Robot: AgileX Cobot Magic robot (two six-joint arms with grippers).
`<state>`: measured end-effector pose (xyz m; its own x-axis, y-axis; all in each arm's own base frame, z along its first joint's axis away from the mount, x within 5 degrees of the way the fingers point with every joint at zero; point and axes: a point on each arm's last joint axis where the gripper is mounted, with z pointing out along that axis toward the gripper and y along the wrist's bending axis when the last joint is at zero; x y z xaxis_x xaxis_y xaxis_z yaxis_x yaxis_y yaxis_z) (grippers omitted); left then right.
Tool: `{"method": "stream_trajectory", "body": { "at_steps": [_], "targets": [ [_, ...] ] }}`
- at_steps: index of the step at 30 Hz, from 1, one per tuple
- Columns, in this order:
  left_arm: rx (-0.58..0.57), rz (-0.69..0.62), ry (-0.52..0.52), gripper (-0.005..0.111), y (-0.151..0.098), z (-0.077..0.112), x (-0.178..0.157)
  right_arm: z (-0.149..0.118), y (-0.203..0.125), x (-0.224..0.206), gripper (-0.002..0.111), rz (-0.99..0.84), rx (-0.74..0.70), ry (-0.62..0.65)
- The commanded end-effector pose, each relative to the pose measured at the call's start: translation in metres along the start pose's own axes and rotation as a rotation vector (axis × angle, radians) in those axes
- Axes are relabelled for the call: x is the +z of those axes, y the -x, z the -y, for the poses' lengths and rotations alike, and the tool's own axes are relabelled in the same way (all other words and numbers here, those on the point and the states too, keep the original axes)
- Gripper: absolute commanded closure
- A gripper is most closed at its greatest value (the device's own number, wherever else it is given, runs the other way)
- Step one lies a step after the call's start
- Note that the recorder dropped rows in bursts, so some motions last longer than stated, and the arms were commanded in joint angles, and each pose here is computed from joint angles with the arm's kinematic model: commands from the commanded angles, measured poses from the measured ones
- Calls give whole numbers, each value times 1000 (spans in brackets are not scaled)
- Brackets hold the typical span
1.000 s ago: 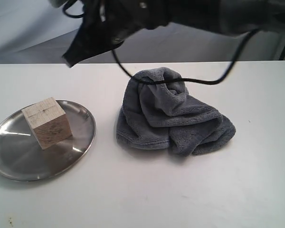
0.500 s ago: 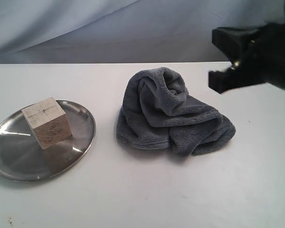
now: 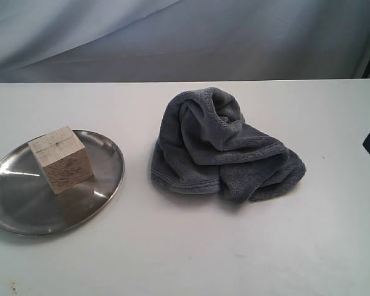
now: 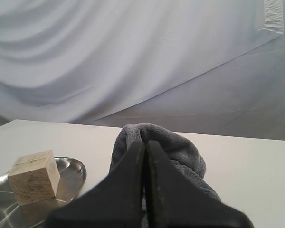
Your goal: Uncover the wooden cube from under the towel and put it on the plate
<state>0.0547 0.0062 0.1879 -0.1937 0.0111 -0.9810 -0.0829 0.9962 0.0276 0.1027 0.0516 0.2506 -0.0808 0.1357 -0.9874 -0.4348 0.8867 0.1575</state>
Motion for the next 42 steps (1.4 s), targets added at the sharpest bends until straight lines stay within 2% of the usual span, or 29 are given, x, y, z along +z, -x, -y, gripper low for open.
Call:
{"method": "stream_trajectory", "body": {
  "at_steps": [1,8,13,16,23,27,30,36,42],
  "targets": [
    [-5,17,3,107,1,0,0,1,0,-2,108,12,12,-8],
    [-3,17,3,107,1,0,0,0,-1,-3,108,1,-1,1],
    [-3,17,3,107,1,0,0,0,-5,-14,108,-50,-224,14],
    [-5,17,3,107,1,0,0,5,-6,-23,108,-15,-280,-35],
    [-5,17,3,107,1,0,0,19,-23,-42,108,53,-281,-191],
    [-5,17,3,107,1,0,0,22,-32,-50,108,93,-285,-235],
    [-3,17,3,107,1,0,0,21,-36,-55,108,72,-331,-233],
    [-3,17,3,107,1,0,0,21,-44,-56,108,-10,-334,-223],
    [-6,17,3,107,1,0,0,29,-48,-58,108,-59,-285,-356]
  ]
}}
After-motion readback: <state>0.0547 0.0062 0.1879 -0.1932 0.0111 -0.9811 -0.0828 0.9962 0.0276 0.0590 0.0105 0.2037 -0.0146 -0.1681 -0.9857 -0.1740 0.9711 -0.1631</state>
